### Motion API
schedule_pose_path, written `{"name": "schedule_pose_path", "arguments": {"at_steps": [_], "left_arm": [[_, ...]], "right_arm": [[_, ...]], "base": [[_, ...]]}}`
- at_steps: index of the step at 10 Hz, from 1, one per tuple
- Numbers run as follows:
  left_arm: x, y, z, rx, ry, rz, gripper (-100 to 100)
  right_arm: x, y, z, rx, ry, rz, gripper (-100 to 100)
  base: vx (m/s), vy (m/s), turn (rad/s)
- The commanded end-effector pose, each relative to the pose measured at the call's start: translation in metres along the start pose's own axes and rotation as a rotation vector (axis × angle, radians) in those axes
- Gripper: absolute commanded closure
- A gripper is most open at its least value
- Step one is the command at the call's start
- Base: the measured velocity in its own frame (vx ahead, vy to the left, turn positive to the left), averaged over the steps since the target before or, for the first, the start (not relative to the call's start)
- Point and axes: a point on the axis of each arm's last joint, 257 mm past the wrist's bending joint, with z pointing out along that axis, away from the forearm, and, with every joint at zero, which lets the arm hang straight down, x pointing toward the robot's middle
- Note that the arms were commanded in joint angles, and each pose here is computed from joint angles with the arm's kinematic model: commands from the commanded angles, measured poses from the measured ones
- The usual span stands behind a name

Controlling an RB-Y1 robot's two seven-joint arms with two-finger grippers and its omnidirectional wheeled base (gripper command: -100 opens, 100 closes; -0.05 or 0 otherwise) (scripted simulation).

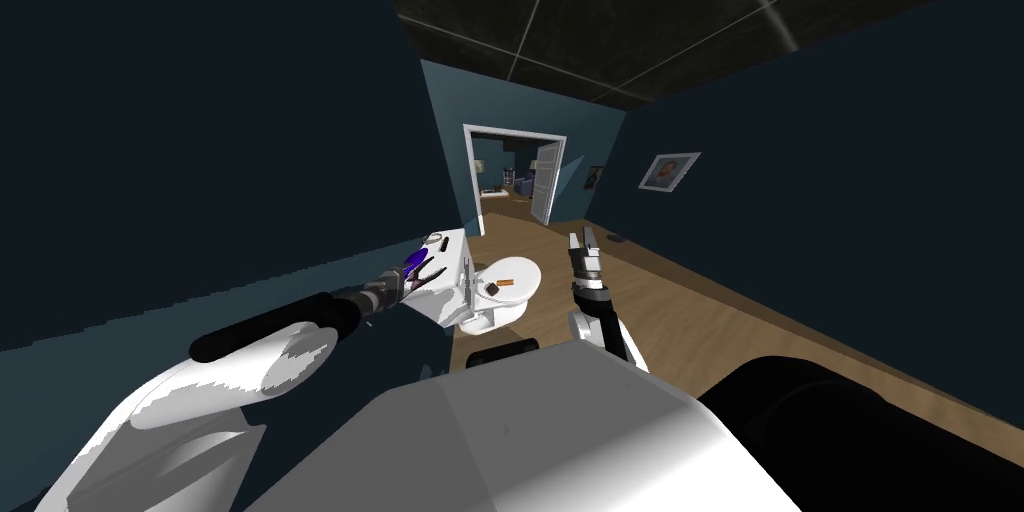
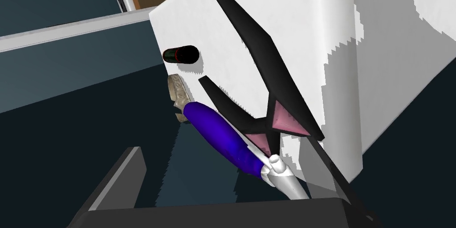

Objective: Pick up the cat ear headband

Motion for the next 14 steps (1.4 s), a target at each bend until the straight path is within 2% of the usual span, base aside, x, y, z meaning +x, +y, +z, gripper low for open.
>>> {"name": "schedule_pose_path", "arguments": {"at_steps": [1,4,5,7,12,13,14], "left_arm": [[-0.008,0.008,-0.001,-0.045,-0.002,0.003,-100],[-0.013,0.028,-0.004,-0.129,0.0,0.005,-100],[-0.013,0.029,-0.005,-0.135,0.0,0.005,-100],[-0.019,0.041,-0.008,-0.189,-0.001,0.008,-100],[-0.035,0.067,-0.02,-0.321,-0.009,0.019,-100],[-0.035,0.069,-0.021,-0.329,-0.008,0.019,-100],[-0.04,0.076,-0.026,-0.368,-0.012,0.024,-100]], "right_arm": [[0.0,0.0,0.0,0.0,0.0,0.0,0],[0.0,0.0,0.0,0.0,0.0,0.0,0],[0.0,0.0,0.0,0.0,0.0,0.0,0],[0.0,0.0,0.0,0.0,0.0,0.0,0],[0.0,0.0,0.0,0.0,0.0,0.0,0],[0.0,0.0,0.0,0.0,0.0,0.0,0],[0.0,0.0,0.0,0.0,0.0,0.0,0]], "base": [[0.044,-0.016,-0.048],[0.044,-0.013,-0.026],[0.019,-0.005,0.007],[0.031,-0.008,-0.036],[0.043,-0.011,-0.028],[0.03,-0.009,-0.018],[0.037,-0.008,-0.032]]}}
